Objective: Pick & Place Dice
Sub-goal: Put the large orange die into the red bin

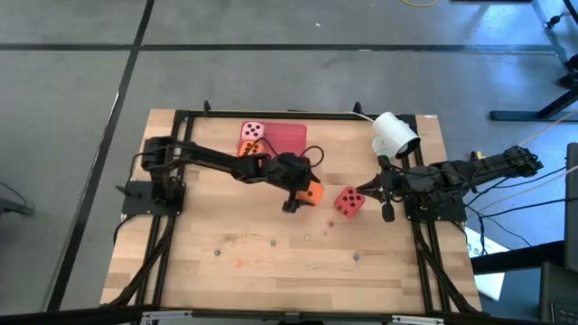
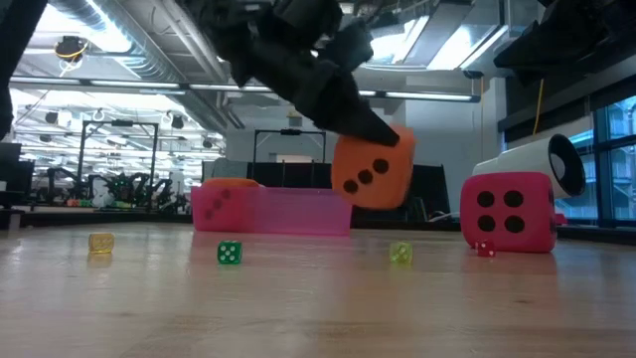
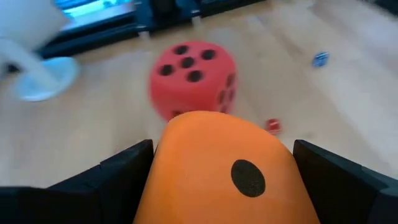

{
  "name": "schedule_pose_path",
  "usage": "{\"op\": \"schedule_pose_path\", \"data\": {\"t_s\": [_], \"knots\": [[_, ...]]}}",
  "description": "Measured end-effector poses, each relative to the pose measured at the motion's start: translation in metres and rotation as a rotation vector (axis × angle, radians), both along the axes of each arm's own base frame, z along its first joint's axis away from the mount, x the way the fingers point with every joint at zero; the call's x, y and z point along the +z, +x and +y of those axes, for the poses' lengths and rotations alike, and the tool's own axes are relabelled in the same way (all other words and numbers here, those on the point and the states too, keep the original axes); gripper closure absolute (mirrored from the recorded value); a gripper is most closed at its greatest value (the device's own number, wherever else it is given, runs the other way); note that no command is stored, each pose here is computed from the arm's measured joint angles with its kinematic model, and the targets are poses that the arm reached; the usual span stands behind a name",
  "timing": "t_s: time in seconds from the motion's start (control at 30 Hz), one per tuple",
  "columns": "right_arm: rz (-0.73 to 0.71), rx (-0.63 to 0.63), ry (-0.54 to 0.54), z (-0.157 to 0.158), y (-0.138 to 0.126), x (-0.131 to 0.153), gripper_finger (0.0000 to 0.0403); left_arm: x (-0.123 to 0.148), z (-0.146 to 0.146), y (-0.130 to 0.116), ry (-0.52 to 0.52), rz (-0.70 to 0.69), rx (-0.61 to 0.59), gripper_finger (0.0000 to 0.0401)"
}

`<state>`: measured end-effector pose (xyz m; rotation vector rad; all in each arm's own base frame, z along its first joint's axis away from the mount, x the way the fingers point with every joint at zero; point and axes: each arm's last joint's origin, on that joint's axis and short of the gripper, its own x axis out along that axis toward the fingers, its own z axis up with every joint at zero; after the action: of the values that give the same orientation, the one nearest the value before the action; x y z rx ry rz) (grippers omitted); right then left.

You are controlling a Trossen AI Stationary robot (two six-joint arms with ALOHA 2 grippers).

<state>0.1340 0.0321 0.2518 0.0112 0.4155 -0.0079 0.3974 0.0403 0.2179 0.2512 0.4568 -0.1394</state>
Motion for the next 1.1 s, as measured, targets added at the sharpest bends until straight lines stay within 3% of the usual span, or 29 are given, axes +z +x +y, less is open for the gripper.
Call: {"op": "schedule_pose_path", "data": {"t_s": [0.3, 0.4, 0.8, 1.0, 1.1], "knots": [[0.000, 0.000, 0.000, 0.000, 0.000, 0.000, 0.0366, 0.042, 0.013, -0.031, 0.285, 0.058, 0.338, 0.0042], [0.000, 0.000, 0.000, 0.000, 0.000, 0.000, 0.0366, 0.048, 0.026, -0.040, 0.330, 0.096, 0.436, 0.0042], [-0.004, 0.000, 0.001, 0.000, 0.000, 0.000, 0.0366, 0.028, 0.100, -0.057, 0.293, 0.216, 0.603, 0.0042], [-0.007, 0.000, 0.002, 0.000, 0.000, 0.001, 0.0366, 0.009, 0.124, -0.060, 0.162, 0.245, 0.611, 0.0042], [-0.007, 0.000, 0.002, 0.000, 0.000, 0.001, 0.0366, 0.000, 0.132, -0.059, 0.146, 0.254, 0.637, 0.0042]]}}
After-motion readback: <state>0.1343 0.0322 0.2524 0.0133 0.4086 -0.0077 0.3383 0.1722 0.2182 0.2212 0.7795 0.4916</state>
